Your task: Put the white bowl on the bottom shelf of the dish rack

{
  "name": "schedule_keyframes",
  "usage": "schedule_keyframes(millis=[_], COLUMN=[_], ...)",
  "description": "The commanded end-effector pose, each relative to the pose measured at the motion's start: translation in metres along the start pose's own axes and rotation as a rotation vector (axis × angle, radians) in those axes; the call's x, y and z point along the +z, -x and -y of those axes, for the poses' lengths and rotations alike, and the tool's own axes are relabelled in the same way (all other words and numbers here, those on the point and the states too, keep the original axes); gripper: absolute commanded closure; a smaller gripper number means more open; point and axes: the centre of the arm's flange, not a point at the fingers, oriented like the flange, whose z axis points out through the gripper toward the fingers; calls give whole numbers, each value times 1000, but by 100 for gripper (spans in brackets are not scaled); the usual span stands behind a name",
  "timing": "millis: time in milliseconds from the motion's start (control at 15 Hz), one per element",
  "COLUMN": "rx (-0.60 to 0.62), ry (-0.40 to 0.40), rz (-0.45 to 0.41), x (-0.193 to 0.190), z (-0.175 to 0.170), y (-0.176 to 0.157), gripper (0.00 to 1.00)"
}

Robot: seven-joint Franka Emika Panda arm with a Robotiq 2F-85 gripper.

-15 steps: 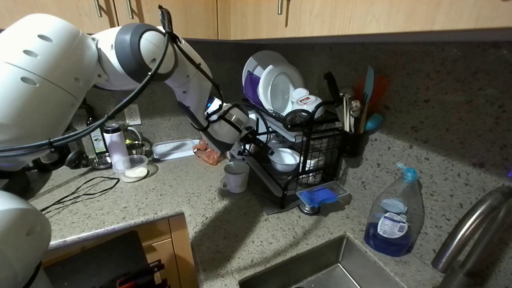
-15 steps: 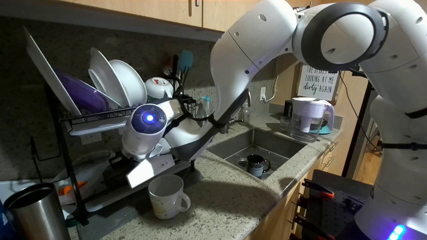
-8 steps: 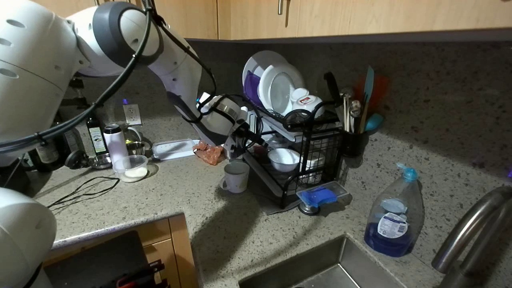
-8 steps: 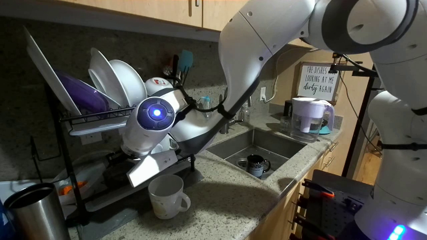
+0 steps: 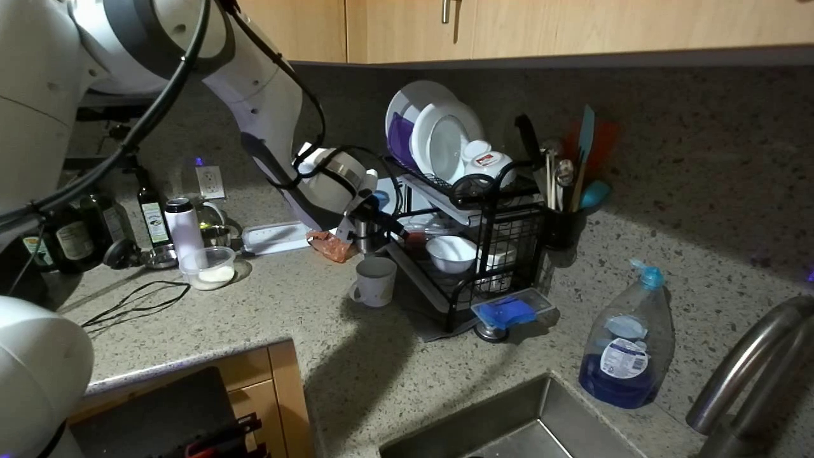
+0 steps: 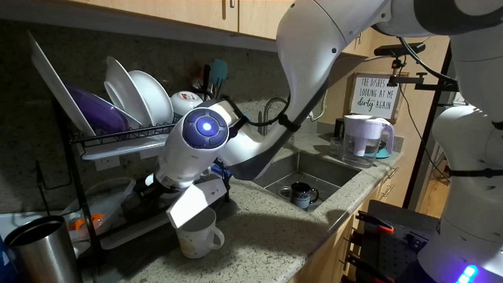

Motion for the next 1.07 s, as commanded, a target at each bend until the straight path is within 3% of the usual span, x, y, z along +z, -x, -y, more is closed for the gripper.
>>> schedule_keyframes(millis=[0, 400, 1000], rx=[-26, -111, -338], ry=[-67, -209, -440], rz=[48, 118, 232], x=[-47, -90, -137], z=[-17, -22, -17], y=[15, 36, 65], gripper=[0, 0, 0])
